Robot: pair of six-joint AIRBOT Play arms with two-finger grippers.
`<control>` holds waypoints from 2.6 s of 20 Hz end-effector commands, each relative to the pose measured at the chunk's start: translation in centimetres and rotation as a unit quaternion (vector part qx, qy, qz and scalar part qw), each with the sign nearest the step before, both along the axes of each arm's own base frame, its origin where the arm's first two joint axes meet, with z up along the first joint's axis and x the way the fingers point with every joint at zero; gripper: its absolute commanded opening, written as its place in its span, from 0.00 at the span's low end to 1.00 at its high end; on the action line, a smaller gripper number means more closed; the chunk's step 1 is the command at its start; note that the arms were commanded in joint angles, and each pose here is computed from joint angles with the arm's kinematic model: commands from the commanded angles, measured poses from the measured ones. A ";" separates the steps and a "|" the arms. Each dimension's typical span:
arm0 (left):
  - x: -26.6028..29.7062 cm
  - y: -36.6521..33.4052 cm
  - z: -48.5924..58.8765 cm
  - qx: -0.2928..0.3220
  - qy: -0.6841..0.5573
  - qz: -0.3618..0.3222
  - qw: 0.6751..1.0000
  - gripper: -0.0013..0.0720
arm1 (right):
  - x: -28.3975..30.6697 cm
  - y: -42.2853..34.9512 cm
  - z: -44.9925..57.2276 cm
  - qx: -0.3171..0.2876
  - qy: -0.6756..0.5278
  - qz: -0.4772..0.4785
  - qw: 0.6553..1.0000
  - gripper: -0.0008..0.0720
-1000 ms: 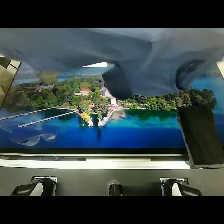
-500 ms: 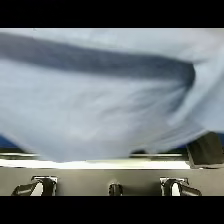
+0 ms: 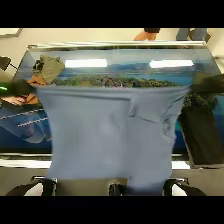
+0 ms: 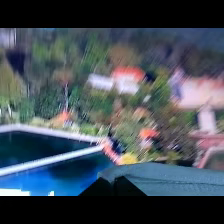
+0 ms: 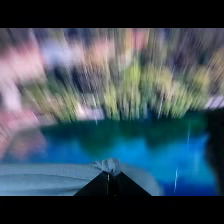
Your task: Fold the shirts.
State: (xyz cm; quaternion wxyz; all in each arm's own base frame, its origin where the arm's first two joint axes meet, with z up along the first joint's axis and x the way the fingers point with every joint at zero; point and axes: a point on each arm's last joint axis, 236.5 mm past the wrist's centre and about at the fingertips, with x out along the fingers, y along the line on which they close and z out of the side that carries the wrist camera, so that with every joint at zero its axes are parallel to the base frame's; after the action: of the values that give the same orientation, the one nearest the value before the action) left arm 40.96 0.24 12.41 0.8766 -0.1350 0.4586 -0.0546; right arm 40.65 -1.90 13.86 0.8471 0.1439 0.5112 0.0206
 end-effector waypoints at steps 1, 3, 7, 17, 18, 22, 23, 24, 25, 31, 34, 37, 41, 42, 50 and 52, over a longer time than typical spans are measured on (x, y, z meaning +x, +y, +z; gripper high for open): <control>3.0 -0.6 -11.4 -0.047 0.093 0.007 0.995 0.06 | 5.2 2.9 -12.5 0.031 0.093 -0.017 0.995 0.06; 6.3 -0.5 -13.1 -0.071 0.080 0.027 0.994 0.06 | 9.6 3.7 -14.5 0.067 0.044 -0.059 0.995 0.06; 11.0 -0.7 -14.7 -0.105 0.069 0.038 0.991 0.06 | 15.1 2.2 -12.7 0.095 -0.068 -0.129 0.985 0.06; 0.6 -1.2 -12.9 -0.158 0.265 -0.111 0.945 0.06 | 0.2 0.9 -10.5 -0.041 0.162 0.021 0.986 0.07; -1.0 -1.5 -13.4 -0.165 0.295 -0.115 0.934 0.06 | -1.9 1.2 -11.2 -0.036 0.205 0.029 0.978 0.07; -6.9 -1.0 -16.2 -0.154 0.405 -0.125 0.893 0.06 | -6.5 2.5 -15.0 -0.006 0.296 0.029 0.955 0.07; -7.6 -0.7 -17.1 -0.148 0.416 -0.121 0.889 0.06 | -7.1 3.6 -15.7 0.019 0.306 0.030 0.951 0.07; -7.8 -0.4 -17.9 -0.140 0.418 -0.115 0.890 0.06 | -7.6 4.1 -16.2 0.031 0.316 0.030 0.948 0.07; -7.7 -0.2 -18.6 -0.134 0.413 -0.113 0.894 0.06 | -8.3 4.2 -16.9 0.034 0.327 0.025 0.944 0.07; -7.1 -0.1 -19.5 -0.129 0.400 -0.114 0.900 0.05 | -10.2 4.4 -19.2 0.040 0.358 0.004 0.933 0.07; -7.2 -0.1 -19.6 -0.131 0.402 -0.116 0.899 0.06 | -10.4 4.4 -20.3 0.040 0.355 -0.004 0.934 0.07; -7.3 -0.1 -19.0 -0.138 0.403 -0.112 0.898 0.47 | -9.1 4.3 -20.0 0.041 0.331 -0.015 0.943 0.55; -8.5 1.2 -16.2 -0.143 0.394 -0.079 0.905 0.48 | -11.4 2.0 -17.5 -0.004 0.359 0.024 0.933 0.60; -9.4 1.4 -15.8 -0.139 0.392 -0.071 0.907 0.49 | -11.9 1.6 -17.0 0.010 0.362 0.015 0.932 0.60; -24.3 0.3 -22.5 -0.146 0.442 -0.014 0.885 0.61 | -15.7 -1.1 -17.1 0.042 0.342 -0.039 0.938 0.60; -26.4 -0.4 -23.2 -0.156 0.461 -0.024 0.873 0.61 | -16.3 -0.9 -17.5 0.045 0.348 -0.036 0.936 0.60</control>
State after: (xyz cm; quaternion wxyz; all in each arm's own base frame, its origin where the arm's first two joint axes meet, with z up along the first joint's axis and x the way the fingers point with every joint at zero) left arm 18.17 0.64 -9.13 0.5466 -0.2657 0.7906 -0.0743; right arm 25.40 -2.82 -3.17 0.6108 0.1955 0.7662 -0.0405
